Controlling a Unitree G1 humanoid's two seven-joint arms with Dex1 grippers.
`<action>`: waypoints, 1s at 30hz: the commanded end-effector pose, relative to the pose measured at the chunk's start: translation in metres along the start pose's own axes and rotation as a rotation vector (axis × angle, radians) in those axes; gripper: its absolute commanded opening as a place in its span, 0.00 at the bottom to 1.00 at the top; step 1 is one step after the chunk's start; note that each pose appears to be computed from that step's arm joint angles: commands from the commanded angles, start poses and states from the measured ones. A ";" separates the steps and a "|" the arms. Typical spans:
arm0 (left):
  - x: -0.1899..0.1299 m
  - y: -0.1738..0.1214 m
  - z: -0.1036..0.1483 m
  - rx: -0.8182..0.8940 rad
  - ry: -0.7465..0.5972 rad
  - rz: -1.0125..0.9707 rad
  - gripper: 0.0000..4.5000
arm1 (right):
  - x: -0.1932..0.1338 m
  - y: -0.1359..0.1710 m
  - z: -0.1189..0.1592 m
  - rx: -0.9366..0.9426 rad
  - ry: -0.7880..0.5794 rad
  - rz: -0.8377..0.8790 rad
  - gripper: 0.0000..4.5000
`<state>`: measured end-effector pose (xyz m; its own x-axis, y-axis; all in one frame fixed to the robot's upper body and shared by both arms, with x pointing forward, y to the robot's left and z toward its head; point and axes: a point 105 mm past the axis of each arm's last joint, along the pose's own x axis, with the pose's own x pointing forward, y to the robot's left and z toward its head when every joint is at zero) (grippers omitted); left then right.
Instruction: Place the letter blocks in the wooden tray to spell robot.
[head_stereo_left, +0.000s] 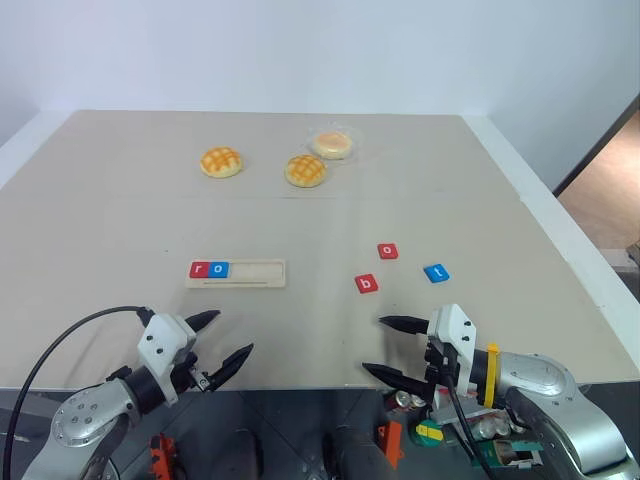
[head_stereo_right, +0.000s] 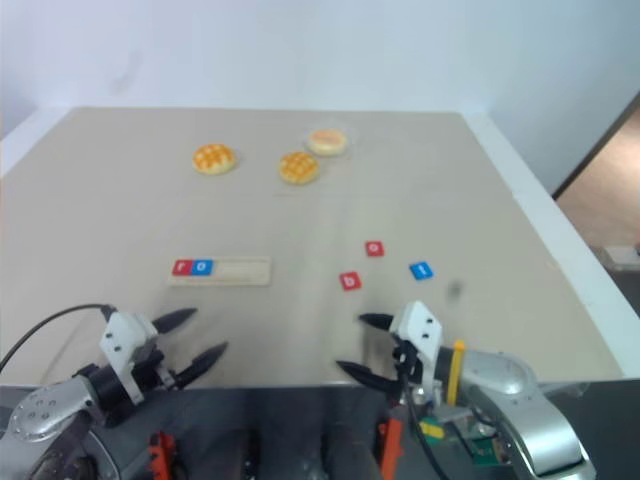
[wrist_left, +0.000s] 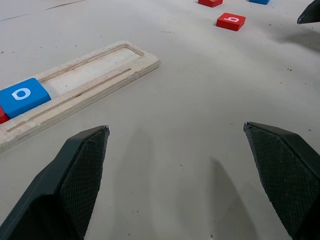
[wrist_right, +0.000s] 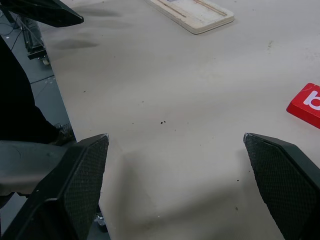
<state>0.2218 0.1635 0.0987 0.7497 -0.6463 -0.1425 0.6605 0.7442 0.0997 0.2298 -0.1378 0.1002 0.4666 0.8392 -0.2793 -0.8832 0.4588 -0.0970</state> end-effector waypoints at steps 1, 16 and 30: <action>-0.001 -0.001 0.015 0.029 -0.039 0.009 1.00 | -0.002 -0.002 0.014 -0.042 -0.054 -0.044 0.99; 0.008 0.008 0.032 0.175 -0.001 -0.151 1.00 | 0.006 0.003 0.023 -0.083 -0.067 0.027 0.99; 0.046 0.081 0.038 0.352 0.213 -0.507 1.00 | 0.048 -0.017 0.062 -0.241 -0.137 0.195 0.99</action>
<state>0.2996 0.1833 0.1383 0.3685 -0.8338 -0.4110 0.9216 0.2695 0.2795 0.2652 -0.0894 0.1400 0.2783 0.9388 -0.2033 -0.9459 0.2311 -0.2276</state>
